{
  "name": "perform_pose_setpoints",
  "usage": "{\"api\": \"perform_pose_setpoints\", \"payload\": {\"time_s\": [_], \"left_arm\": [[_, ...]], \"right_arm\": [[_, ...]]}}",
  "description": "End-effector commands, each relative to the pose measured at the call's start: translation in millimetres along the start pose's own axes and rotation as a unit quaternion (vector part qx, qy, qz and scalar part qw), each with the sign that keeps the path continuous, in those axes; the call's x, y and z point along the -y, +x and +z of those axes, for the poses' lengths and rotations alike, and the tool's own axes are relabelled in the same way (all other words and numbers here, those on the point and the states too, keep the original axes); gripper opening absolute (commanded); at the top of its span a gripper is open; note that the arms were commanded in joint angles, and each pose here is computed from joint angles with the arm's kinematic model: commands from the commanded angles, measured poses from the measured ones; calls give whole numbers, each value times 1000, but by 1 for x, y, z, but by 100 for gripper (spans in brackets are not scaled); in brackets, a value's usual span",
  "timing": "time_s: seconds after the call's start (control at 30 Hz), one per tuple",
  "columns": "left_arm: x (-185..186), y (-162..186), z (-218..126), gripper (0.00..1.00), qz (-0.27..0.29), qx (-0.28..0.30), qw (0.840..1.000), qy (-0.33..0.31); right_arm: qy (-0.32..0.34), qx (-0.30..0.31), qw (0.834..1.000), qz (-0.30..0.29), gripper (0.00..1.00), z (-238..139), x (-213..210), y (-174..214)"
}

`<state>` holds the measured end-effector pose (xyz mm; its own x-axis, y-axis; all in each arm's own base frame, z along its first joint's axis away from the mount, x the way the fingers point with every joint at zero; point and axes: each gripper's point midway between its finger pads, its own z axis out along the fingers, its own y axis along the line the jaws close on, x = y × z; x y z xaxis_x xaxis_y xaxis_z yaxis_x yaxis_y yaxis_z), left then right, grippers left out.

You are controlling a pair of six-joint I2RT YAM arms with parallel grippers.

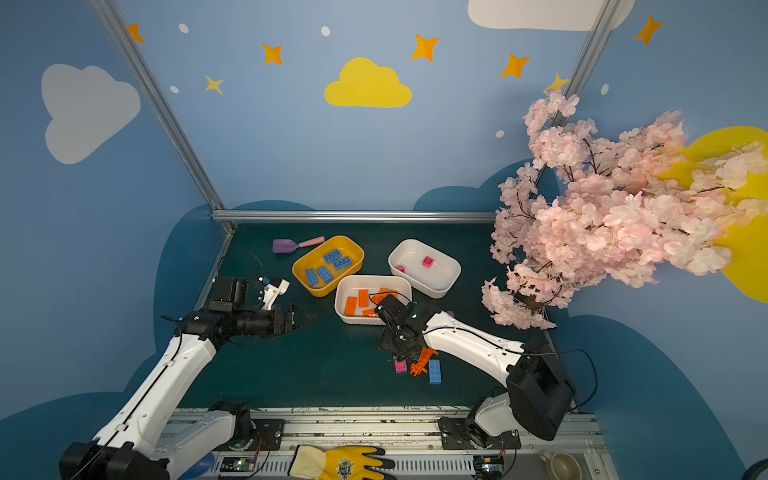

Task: Sort the legos into containers by color
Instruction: 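Move the right gripper down to a light blue brick in the pile, then grasp the light blue brick with the right gripper and lift it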

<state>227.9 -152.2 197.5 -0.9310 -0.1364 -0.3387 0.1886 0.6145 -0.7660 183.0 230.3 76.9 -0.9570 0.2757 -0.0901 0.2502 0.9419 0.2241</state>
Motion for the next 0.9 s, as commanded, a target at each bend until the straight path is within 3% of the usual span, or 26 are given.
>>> {"api": "perform_pose_setpoints", "payload": {"time_s": [0.0, 0.3, 0.47, 0.67, 0.87], "left_arm": [[8, -3, -4, 100, 13, 11, 1000, 14], [4, 5, -4, 100, 11, 10, 1000, 10], [2, 6, -3, 100, 8, 10, 1000, 10], [2, 4, -2, 100, 9, 8, 1000, 7], [3, 2, -5, 100, 13, 11, 1000, 2]], "right_arm": [[19, 21, 998, 47, 63, 16, 2, -10], [92, 13, 995, 41, 48, 43, 15, -20], [110, 9, 993, 29, 29, 45, 19, -23], [100, 36, 994, -6, 13, 11, 14, -33], [62, 76, 990, -100, 10, -48, -11, -52]]}}
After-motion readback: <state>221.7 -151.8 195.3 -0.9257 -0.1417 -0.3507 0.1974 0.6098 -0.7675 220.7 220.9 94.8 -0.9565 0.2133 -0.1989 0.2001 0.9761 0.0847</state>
